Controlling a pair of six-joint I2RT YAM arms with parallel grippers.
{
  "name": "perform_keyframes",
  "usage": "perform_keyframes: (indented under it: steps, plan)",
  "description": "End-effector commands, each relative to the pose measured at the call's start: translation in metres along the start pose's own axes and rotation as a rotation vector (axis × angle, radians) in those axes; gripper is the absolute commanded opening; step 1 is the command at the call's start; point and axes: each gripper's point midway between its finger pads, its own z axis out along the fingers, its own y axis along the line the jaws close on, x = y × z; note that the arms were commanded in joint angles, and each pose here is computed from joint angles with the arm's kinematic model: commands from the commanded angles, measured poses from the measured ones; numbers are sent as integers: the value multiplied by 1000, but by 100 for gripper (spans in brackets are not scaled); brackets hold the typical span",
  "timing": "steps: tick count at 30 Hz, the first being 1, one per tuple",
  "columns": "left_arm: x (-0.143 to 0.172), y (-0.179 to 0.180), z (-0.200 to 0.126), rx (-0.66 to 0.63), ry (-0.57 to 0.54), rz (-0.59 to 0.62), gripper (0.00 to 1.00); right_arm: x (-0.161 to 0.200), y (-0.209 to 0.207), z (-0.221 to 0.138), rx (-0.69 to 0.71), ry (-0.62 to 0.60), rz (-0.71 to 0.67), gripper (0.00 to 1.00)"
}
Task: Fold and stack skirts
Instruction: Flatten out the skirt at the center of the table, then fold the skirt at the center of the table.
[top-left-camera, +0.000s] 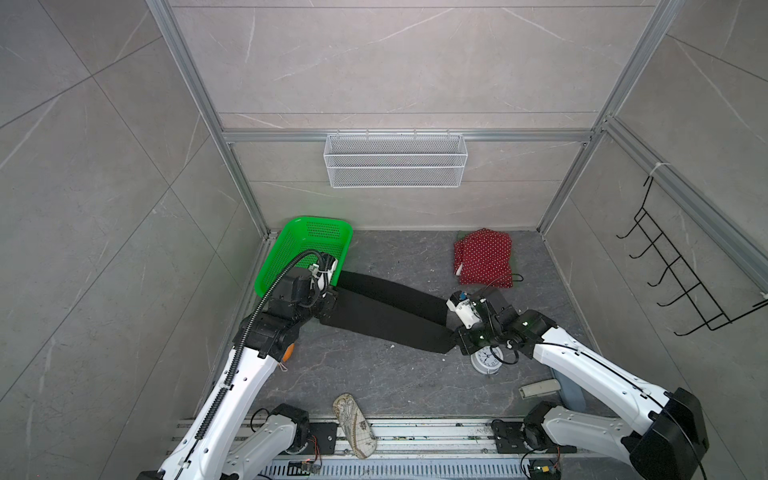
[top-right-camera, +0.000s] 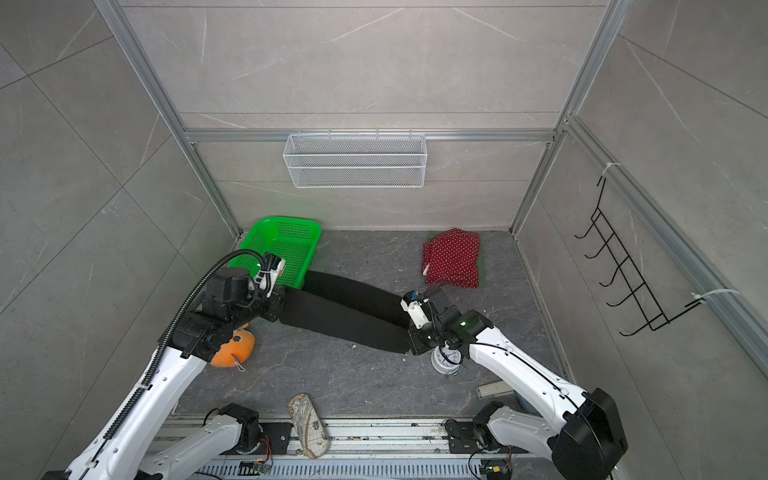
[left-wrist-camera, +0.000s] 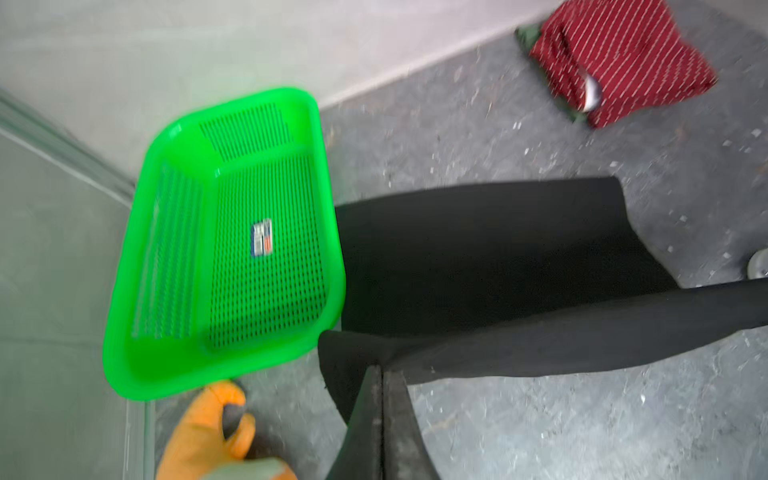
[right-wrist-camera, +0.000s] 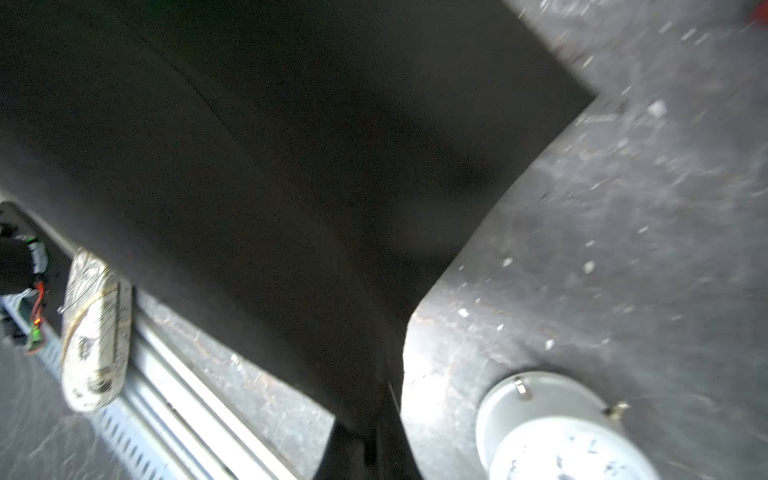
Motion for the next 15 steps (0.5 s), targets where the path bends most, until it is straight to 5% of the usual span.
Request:
perform_keyframes:
  steps: [1,15]
  plan:
    - [4,18,11,-96,52,-52,0,11,-1,10,-1,70,43,0]
    - [-32,37,76,-188,64,-103,0,-60,-45,23,262,65,-51,0]
